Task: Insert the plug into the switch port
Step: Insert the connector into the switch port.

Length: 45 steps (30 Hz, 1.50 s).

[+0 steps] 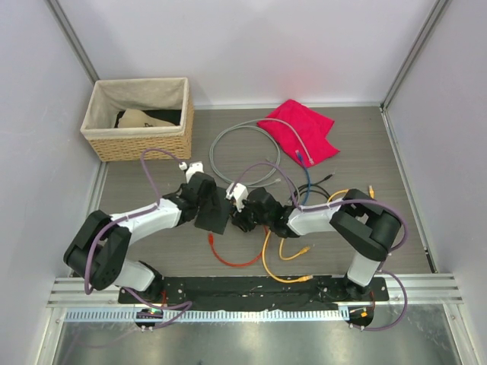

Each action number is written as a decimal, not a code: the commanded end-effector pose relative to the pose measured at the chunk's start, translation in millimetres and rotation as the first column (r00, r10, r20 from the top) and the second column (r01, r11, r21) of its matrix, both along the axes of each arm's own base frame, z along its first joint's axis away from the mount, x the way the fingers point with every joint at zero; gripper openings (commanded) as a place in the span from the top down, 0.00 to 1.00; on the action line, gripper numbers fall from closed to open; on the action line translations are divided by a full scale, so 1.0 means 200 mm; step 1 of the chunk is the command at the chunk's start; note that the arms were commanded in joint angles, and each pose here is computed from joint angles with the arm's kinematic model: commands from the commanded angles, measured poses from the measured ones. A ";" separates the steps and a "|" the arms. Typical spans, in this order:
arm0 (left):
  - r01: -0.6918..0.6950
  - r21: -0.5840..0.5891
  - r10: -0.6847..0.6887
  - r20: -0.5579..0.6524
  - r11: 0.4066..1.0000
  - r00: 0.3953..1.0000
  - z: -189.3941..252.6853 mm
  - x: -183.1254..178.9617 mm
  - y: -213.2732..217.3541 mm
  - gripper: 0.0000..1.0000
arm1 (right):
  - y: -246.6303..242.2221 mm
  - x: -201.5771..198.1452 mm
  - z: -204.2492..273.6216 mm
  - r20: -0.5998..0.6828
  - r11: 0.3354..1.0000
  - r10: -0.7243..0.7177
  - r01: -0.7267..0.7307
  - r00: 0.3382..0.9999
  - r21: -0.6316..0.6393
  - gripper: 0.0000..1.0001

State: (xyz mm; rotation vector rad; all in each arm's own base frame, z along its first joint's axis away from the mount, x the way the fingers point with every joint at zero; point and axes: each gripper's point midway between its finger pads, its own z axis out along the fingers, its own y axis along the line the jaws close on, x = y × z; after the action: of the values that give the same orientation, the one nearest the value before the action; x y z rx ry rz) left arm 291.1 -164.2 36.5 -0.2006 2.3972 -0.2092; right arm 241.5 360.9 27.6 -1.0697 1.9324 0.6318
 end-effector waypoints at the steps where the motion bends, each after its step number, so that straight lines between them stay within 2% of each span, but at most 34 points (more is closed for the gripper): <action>1: 0.008 0.129 0.023 -0.235 0.992 0.972 -0.21 -0.25 0.14 0.43 | -0.01 0.02 0.19 0.038 1.000 -0.027 0.027 0.999 -0.004 0.59; 9: 0.012 0.126 0.020 -0.252 0.992 0.968 -0.23 -0.25 0.14 0.42 | -0.10 0.05 0.29 0.085 0.995 -0.052 0.059 0.995 -0.085 0.55; 13: 0.018 0.114 0.010 -0.242 0.993 0.970 -0.21 -0.24 0.13 0.42 | -0.13 0.01 0.21 0.040 0.987 -0.023 0.030 0.999 -0.160 0.55; 17: 0.031 0.087 -0.010 -0.233 0.996 0.972 -0.20 -0.24 0.10 0.42 | -0.16 -0.01 0.18 0.031 0.983 -0.021 0.027 0.999 -0.184 0.56; 22: 0.053 0.051 -0.040 -0.227 0.997 0.973 -0.20 -0.24 0.07 0.42 | -0.19 0.01 0.14 0.038 0.977 -0.011 0.019 0.999 -0.213 0.63; 24: 0.057 0.045 -0.045 -0.226 0.997 0.973 -0.20 -0.24 0.06 0.42 | -0.17 -0.02 0.13 0.006 0.980 0.028 -0.026 1.000 -0.199 0.64; 34: 0.075 0.006 -0.071 -0.233 0.997 0.970 -0.19 -0.24 0.02 0.42 | -0.16 0.02 0.05 0.015 0.968 0.060 -0.054 0.998 -0.246 0.63; 45: 0.108 -0.050 -0.117 -0.247 0.993 0.962 -0.21 -0.25 -0.04 0.42 | -0.10 -0.01 0.03 -0.019 0.967 0.122 -0.123 0.992 -0.224 0.92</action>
State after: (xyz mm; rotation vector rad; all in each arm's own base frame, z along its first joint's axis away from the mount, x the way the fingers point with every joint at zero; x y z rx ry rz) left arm 288.5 -172.6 35.0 -0.2102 2.4428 -0.2839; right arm 234.8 322.7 23.5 -1.3302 2.0348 0.4306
